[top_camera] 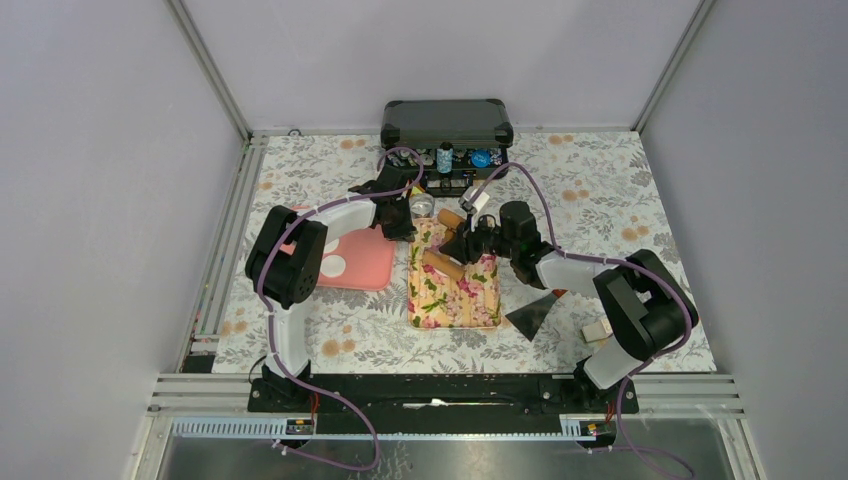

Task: Roll out the dumpling wrappers from the dough
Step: Flatten out the dough on the work surface.

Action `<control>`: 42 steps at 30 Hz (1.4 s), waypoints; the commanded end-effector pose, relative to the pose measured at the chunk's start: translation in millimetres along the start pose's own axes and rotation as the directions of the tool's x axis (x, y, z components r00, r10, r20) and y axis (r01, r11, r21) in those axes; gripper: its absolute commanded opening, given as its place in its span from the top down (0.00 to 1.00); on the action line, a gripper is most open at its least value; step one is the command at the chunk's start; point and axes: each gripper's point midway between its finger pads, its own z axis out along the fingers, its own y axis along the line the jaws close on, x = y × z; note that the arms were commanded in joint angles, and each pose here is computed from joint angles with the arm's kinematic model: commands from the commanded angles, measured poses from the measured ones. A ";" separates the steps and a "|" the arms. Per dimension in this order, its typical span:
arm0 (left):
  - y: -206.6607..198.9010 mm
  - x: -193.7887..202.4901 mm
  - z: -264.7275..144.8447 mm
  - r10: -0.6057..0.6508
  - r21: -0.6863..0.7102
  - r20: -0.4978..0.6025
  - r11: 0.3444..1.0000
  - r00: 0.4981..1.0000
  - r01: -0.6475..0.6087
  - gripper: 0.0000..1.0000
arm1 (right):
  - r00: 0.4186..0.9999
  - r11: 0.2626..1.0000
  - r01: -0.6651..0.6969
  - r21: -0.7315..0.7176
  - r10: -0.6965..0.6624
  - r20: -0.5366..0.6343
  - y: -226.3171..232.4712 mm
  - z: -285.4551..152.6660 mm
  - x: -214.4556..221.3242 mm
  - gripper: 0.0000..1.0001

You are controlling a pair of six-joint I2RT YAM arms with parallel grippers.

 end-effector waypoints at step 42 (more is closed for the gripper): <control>11.8 23.8 20.3 0.022 -0.034 -0.066 0.999 0.998 -0.025 1.00 | 0.902 0.898 0.417 0.144 -0.428 0.055 -1.8 -13.7 -46.9 1.00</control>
